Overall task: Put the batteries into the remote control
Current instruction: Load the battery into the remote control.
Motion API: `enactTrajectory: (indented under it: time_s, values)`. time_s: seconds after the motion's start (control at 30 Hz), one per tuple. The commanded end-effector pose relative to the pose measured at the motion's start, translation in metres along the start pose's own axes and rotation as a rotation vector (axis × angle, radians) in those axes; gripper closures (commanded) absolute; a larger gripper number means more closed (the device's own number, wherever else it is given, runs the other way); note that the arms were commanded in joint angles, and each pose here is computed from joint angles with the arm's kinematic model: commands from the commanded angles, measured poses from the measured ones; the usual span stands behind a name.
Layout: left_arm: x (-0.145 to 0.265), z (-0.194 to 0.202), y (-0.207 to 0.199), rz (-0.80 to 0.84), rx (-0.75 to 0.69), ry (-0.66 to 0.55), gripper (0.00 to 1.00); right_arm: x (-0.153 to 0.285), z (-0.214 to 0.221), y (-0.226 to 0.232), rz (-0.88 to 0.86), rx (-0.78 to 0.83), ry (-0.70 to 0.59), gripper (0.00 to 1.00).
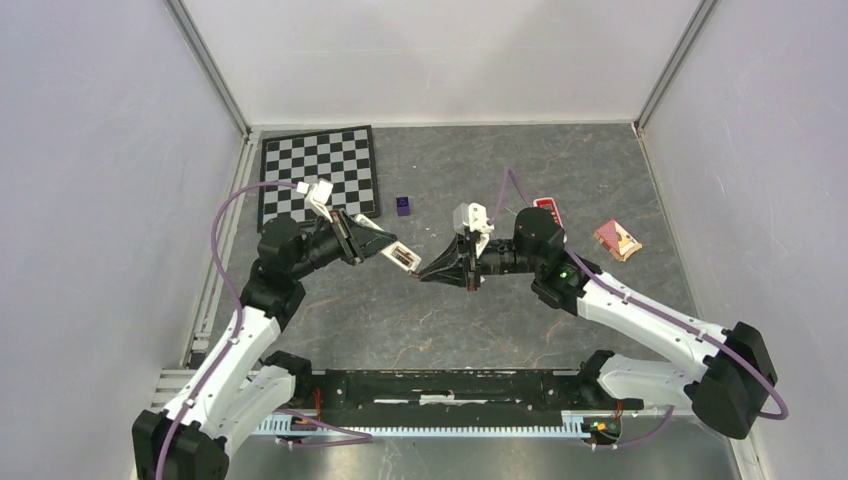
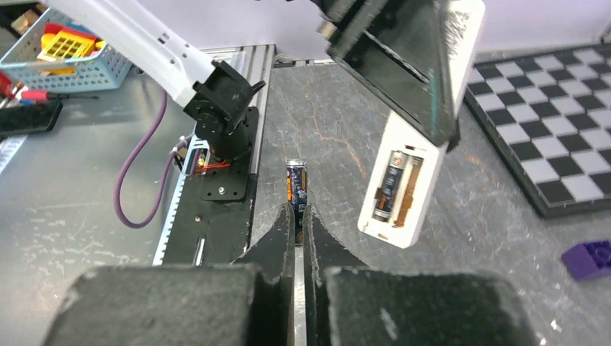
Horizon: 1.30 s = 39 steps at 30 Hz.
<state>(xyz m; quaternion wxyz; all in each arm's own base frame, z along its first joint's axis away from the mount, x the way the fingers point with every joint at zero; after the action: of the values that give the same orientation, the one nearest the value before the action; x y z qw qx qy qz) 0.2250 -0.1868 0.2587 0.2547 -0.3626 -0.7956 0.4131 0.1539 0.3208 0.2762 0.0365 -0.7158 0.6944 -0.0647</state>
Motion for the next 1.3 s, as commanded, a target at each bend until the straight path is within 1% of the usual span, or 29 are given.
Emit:
enactTrajectory:
  time_s: [0.0,0.07,0.17,0.23,0.37,0.57,0.77,1.07,1.27]
  values:
    - [0.000,-0.002,-0.029,0.168,0.058,0.005,0.98,-0.002,-0.013,-0.030,0.179,-0.107,0.047,1.00]
    - [-0.003,0.001,-0.021,0.132,0.115,0.014,0.98,-0.001,-0.010,-0.043,0.273,-0.152,0.105,1.00]
    - [-0.006,0.007,-0.015,0.148,0.185,0.033,0.98,0.001,-0.001,-0.050,0.363,-0.174,0.184,1.00]
    - [-0.008,0.011,-0.012,0.164,0.223,0.050,0.98,0.000,0.005,-0.051,0.401,-0.153,0.235,1.00]
    - [-0.011,0.017,-0.006,0.161,0.266,0.076,0.98,-0.007,0.004,-0.047,0.402,-0.142,0.270,1.00]
    - [-0.012,0.017,-0.001,0.120,0.274,0.073,0.98,-0.009,0.006,-0.047,0.441,-0.128,0.360,1.00]
    - [-0.012,0.015,0.001,0.104,0.235,0.066,0.98,-0.012,0.015,-0.044,0.449,-0.123,0.431,1.00]
    - [-0.013,0.013,0.003,0.085,0.237,0.061,0.98,-0.019,0.020,-0.039,0.434,-0.112,0.474,1.00]
    - [-0.014,0.010,0.002,0.086,0.229,0.051,0.98,-0.018,0.025,-0.041,0.455,-0.117,0.498,1.00]
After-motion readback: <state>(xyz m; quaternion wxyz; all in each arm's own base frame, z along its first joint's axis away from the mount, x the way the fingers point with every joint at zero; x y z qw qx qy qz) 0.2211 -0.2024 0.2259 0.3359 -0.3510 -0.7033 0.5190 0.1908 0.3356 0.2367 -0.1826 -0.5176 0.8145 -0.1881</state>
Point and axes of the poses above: each gripper's point midway between its finger pads, its own x axis back along the fingers, its own y axis along the line the jaws close on, z = x × y, the point moved 2 cm from there along x, back along the fingers, and after that the axes turned 11 degrees about x, right-handed, at the moved point
